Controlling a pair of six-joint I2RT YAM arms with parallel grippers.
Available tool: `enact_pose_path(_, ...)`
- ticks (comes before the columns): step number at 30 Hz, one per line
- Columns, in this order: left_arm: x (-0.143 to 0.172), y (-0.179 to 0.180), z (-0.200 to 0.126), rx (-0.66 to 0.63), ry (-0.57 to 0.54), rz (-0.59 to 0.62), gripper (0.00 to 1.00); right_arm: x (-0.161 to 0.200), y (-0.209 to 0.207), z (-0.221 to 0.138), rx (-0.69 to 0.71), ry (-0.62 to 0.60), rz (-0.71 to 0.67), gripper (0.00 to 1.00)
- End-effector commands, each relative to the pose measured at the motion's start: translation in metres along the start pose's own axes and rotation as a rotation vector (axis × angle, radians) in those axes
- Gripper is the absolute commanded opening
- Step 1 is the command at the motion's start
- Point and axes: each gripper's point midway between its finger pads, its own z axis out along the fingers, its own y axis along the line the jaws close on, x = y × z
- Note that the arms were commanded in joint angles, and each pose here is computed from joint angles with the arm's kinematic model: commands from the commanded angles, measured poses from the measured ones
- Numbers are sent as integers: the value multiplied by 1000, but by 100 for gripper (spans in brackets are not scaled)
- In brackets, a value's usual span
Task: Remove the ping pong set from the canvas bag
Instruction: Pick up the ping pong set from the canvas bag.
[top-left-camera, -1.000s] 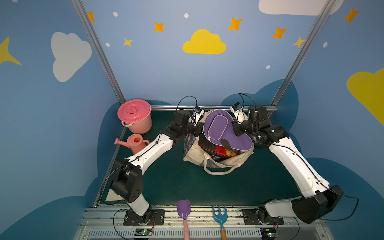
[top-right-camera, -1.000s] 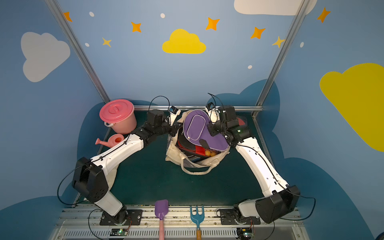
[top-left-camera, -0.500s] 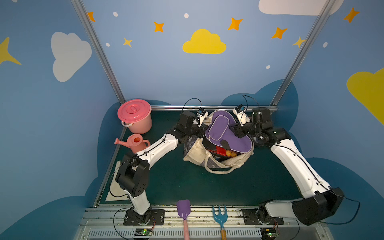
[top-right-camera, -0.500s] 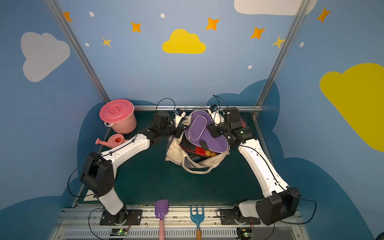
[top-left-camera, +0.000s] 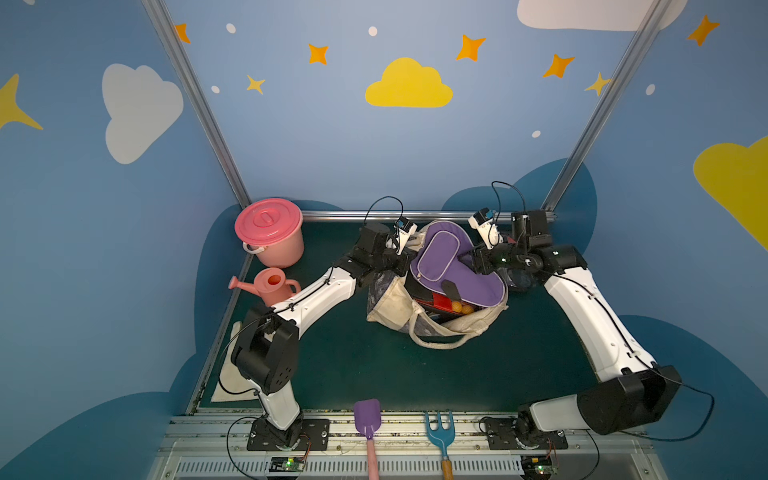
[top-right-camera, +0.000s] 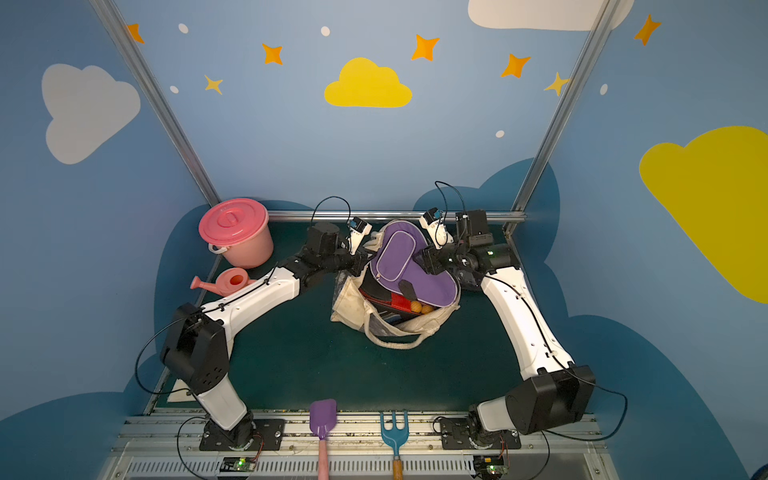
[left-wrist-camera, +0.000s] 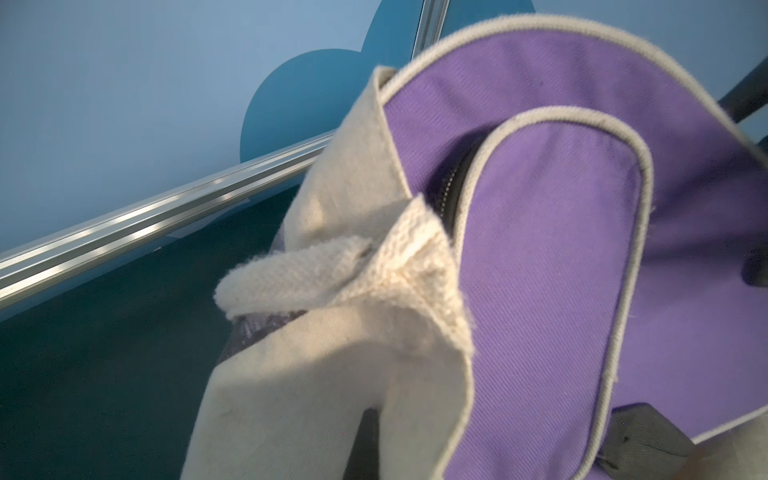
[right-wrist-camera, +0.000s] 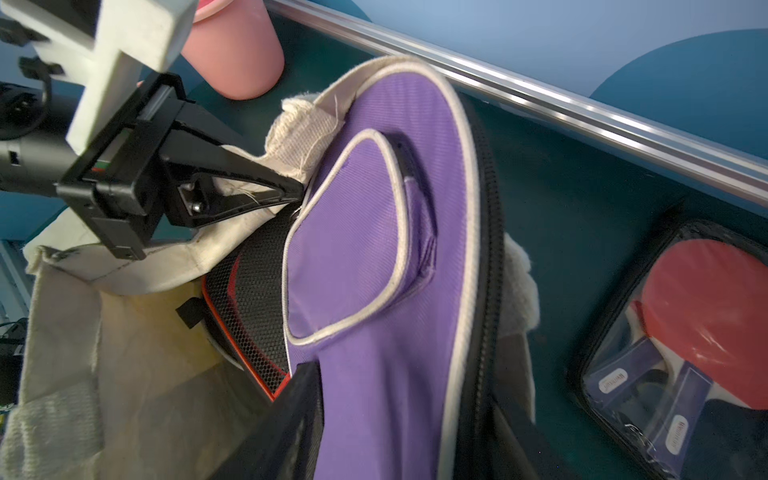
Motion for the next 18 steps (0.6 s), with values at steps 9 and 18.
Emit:
enact_pose_path(9,-18,-31,-9,92,-63,75,4,17,-1,25,-95,131,117,56)
enact_pose_path(18,-22,-12,-23,-34,-86,96,4,3,14,6,-172,97,125,0)
